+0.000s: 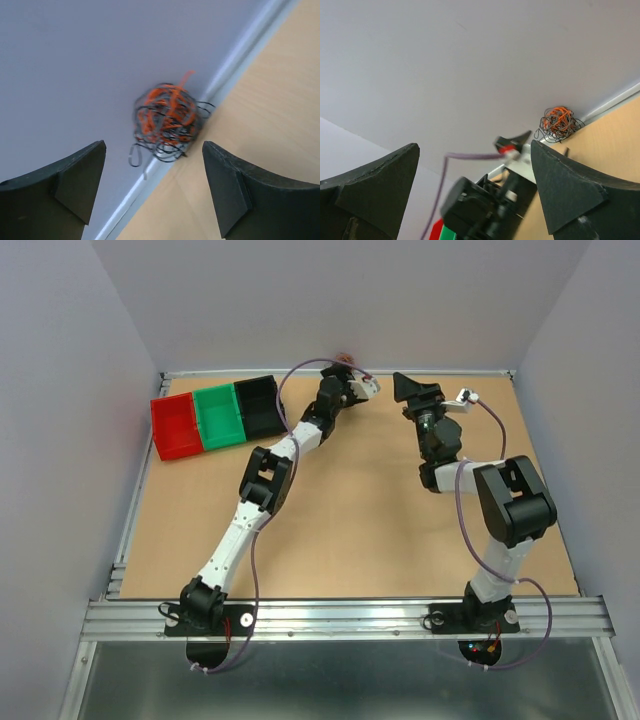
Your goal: Untangle the cables
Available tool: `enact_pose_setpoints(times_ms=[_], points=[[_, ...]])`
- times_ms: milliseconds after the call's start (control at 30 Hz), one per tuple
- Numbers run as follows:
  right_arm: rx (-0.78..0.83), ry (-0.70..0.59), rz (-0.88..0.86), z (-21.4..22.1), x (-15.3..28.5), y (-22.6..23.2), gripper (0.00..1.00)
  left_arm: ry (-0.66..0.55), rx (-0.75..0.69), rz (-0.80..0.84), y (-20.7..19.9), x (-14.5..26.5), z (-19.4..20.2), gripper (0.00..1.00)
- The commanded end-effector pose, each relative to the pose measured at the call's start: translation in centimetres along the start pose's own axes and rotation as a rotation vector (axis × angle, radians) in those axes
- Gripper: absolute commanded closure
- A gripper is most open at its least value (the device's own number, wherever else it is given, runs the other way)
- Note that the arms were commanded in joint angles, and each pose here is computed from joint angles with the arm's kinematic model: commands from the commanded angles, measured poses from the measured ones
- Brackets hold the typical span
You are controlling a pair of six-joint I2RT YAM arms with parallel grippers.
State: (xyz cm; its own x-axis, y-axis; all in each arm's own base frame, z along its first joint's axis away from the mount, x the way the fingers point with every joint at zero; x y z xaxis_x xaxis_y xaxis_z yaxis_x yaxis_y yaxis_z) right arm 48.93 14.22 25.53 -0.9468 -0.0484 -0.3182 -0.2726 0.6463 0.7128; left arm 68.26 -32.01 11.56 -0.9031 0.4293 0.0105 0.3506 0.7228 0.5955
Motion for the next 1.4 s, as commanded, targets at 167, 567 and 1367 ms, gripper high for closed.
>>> enact_pose_setpoints(times_ms=[167,567,1367], points=[[-0.002,-0.14,-0.152,-4.8,1.2,4.6,0.03,-0.054,-0.399,-0.001,-0.7,-0.8,2.3,0.39],[-0.017,-0.115,-0.206,-4.1,0.9,5.3,0.03,-0.063,-0.453,-0.015,1.2,-0.9,5.1,1.0],[-0.036,0.229,0.018,11.0,-13.1,-7.5,0.08,-0.141,0.359,0.001,10.6,3.5,-6.4,0.58]])
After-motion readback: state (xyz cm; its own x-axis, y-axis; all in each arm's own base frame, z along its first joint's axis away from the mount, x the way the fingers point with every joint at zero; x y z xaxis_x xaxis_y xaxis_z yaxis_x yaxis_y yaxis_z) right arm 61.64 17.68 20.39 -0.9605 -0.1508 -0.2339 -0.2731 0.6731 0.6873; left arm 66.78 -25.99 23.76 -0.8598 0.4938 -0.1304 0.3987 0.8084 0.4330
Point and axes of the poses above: each gripper's point midway between its finger pads, its own x axis back along the fingers, its own y axis along the line the jaws close on, z = x × y, the point moved 2 cm from there along x, back along the fingers, and after that the axes turned 12 degrees about x, right-handed, at the moved point
